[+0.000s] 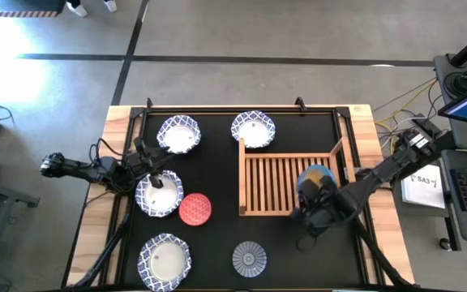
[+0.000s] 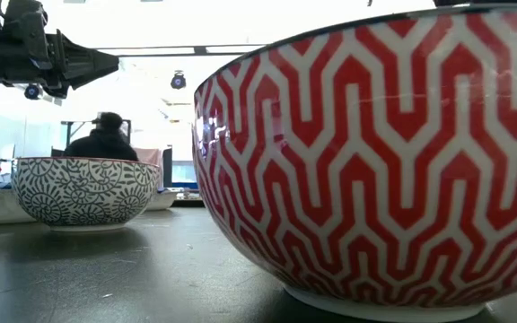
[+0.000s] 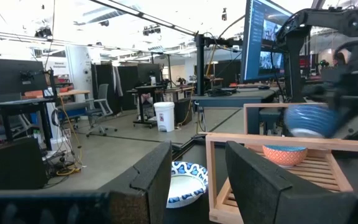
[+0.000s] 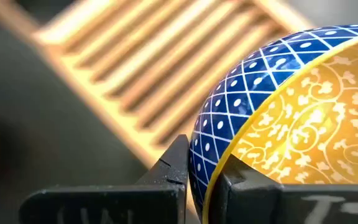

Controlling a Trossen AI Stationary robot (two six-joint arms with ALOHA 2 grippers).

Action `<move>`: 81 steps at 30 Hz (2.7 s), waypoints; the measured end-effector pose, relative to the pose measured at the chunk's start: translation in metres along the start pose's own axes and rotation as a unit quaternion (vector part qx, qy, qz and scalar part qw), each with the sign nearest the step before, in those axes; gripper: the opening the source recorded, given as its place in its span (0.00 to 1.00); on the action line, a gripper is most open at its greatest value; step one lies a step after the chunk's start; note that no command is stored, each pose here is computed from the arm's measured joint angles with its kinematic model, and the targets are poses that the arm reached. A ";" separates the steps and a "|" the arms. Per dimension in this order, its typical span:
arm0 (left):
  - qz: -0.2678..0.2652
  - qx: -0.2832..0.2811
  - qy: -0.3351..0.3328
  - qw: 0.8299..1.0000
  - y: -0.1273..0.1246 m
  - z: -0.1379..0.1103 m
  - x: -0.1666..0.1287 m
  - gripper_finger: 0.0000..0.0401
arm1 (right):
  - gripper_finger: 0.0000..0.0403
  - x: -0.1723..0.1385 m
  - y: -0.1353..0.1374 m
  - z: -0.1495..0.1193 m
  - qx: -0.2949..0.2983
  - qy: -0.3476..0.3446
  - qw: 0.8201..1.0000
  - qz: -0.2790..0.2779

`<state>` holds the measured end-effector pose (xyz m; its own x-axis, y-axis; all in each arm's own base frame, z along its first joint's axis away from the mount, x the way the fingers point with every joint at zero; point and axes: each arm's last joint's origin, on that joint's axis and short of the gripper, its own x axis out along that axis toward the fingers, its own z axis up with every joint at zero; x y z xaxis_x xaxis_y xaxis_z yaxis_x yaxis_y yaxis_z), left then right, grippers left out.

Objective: Place and stack bowls onto a shelf
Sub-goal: Stack the yellow patterned bowl on top of the light blue patterned bowl on the shelf

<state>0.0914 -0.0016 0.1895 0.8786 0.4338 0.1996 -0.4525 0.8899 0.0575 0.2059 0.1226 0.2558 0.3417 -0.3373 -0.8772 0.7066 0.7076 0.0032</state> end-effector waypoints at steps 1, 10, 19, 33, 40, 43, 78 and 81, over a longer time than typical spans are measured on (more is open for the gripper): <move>0.000 0.000 0.000 1.000 0.000 0.000 0.000 0.34 | 0.03 0.001 -0.006 0.002 0.000 0.005 1.000 -0.022; 0.000 0.000 0.000 1.000 0.000 0.000 0.000 0.34 | 0.03 0.023 -0.019 0.013 -0.020 0.112 0.990 -0.088; 0.000 0.000 0.000 1.000 0.000 0.000 0.000 0.34 | 0.03 0.043 -0.021 0.019 -0.050 0.171 0.975 -0.129; 0.000 0.000 0.000 1.000 0.000 0.000 0.000 0.34 | 0.03 0.046 -0.023 0.020 -0.053 0.195 0.970 -0.132; 0.000 0.000 0.000 1.000 0.000 0.000 0.000 0.34 | 0.03 0.053 -0.028 0.013 -0.055 0.201 0.967 -0.150; 0.000 0.000 0.000 1.000 0.000 0.000 0.000 0.34 | 0.03 0.057 -0.032 0.009 -0.054 0.205 0.964 -0.162; 0.000 0.000 0.000 1.000 0.000 0.000 0.000 0.34 | 0.12 0.064 -0.033 0.016 -0.058 0.179 0.970 -0.152; 0.000 0.000 0.000 1.000 0.000 0.000 0.000 0.34 | 0.12 0.065 -0.033 0.017 -0.061 0.181 0.970 -0.152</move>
<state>0.0914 -0.0017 0.1895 0.8787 0.4336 0.1996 -0.4522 0.8900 0.0574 0.2152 0.0664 0.2073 -0.1251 -0.3172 -0.9401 0.6552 0.6851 -0.3183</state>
